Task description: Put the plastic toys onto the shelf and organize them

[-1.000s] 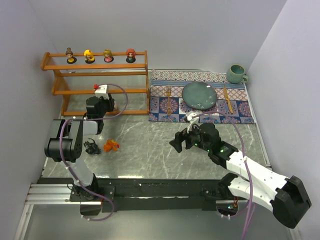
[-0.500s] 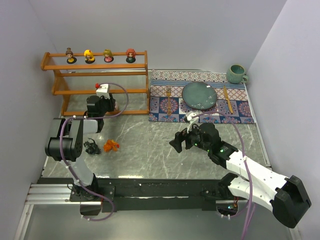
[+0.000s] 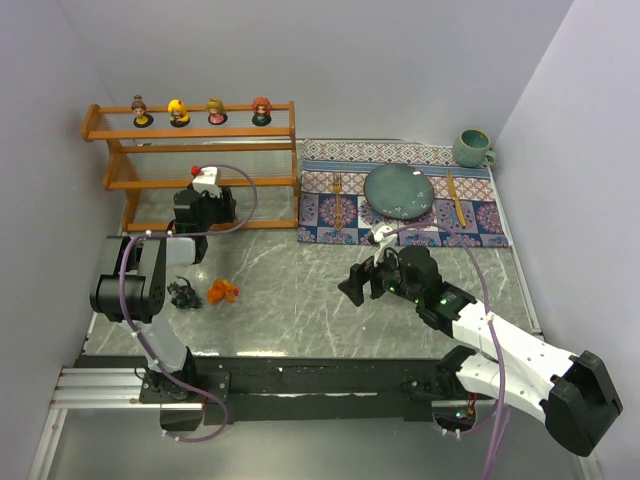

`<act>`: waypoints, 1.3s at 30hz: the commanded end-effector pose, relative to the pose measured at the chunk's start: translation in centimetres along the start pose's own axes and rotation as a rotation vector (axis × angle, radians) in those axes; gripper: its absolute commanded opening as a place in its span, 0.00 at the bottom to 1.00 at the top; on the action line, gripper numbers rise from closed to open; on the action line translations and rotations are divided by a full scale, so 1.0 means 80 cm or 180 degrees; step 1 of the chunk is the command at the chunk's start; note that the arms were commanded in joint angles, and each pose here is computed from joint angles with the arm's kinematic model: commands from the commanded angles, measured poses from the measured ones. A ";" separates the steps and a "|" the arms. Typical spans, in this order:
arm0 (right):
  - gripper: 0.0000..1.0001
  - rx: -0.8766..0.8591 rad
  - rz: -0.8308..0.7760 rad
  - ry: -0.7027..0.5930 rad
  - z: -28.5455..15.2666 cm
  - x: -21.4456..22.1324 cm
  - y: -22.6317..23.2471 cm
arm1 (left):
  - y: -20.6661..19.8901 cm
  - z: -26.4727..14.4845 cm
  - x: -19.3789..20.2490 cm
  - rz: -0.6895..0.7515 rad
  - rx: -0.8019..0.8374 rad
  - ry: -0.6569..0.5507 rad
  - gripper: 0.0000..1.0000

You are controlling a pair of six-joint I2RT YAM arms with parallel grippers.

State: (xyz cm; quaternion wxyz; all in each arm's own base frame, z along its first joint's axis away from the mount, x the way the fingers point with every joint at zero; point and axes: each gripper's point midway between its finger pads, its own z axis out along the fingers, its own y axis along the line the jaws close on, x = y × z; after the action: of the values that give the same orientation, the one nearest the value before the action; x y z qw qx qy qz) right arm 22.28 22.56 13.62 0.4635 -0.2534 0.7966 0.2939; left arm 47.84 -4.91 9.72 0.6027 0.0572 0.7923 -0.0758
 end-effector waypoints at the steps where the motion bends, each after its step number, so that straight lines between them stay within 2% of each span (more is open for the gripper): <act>1: 0.95 -0.0054 -0.0035 -0.0237 -0.001 -0.032 0.006 | -0.002 0.000 -0.028 0.0020 0.0046 -0.0162 0.71; 9: 0.95 -0.0081 -0.0021 -0.0300 -0.004 -0.035 0.009 | -0.006 -0.015 -0.055 -0.0037 0.0056 -0.0263 0.84; 17: 0.96 -0.0144 -0.0009 -0.0390 -0.012 -0.036 0.014 | -0.004 -0.048 -0.073 -0.0057 -0.0043 -0.0218 0.90; 22: 0.96 -0.0160 0.0013 -0.0439 -0.016 -0.035 0.016 | -0.003 -0.083 -0.073 -0.0341 -0.0195 -0.0144 0.92; 23: 0.95 -0.0166 0.0011 -0.0467 -0.018 -0.037 0.017 | 0.000 -0.096 -0.086 -0.0383 -0.0271 -0.0229 0.92; 25: 0.96 -0.0173 0.0031 -0.0490 -0.020 -0.037 0.017 | 0.004 -0.113 -0.075 -0.0549 -0.0405 -0.0119 0.93; 26: 0.96 -0.0183 0.0031 -0.0513 -0.021 -0.039 0.018 | 0.004 -0.126 -0.085 -0.0600 -0.0444 -0.0165 0.97; 27: 0.96 -0.0183 0.0029 -0.0517 -0.022 -0.040 0.019 | 0.010 -0.136 -0.074 -0.0725 -0.0604 -0.0048 0.99; 29: 0.96 -0.0191 0.0033 -0.0526 -0.023 -0.039 0.019 | 0.020 -0.157 -0.078 -0.0861 -0.0814 -0.0046 0.99; 31: 0.96 -0.0197 0.0036 -0.0529 -0.023 -0.039 0.019 | 0.035 -0.178 -0.060 -0.0995 -0.1151 0.0135 0.97; 32: 0.96 -0.0217 0.0036 -0.0534 -0.022 -0.039 0.021 | 0.040 -0.187 -0.068 -0.1052 -0.1247 0.0067 0.97; 35: 0.96 -0.0267 0.0038 -0.0532 -0.022 -0.040 0.025 | 0.057 -0.219 -0.050 -0.1223 -0.1681 0.0273 0.97; 37: 0.96 -0.0293 0.0037 -0.0532 -0.021 -0.042 0.026 | 0.068 -0.240 -0.042 -0.1480 -0.2015 0.0334 0.97; 39: 0.96 -0.0311 0.0037 -0.0523 -0.020 -0.041 0.027 | 0.067 -0.249 -0.043 -0.1735 -0.2132 0.0318 0.97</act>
State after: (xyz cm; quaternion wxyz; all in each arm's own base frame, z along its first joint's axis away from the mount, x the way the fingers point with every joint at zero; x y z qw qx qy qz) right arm 21.15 22.83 16.52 0.4985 -0.2435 0.7596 0.3393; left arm 33.81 1.79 18.09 0.5500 -0.2311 0.8025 -0.0052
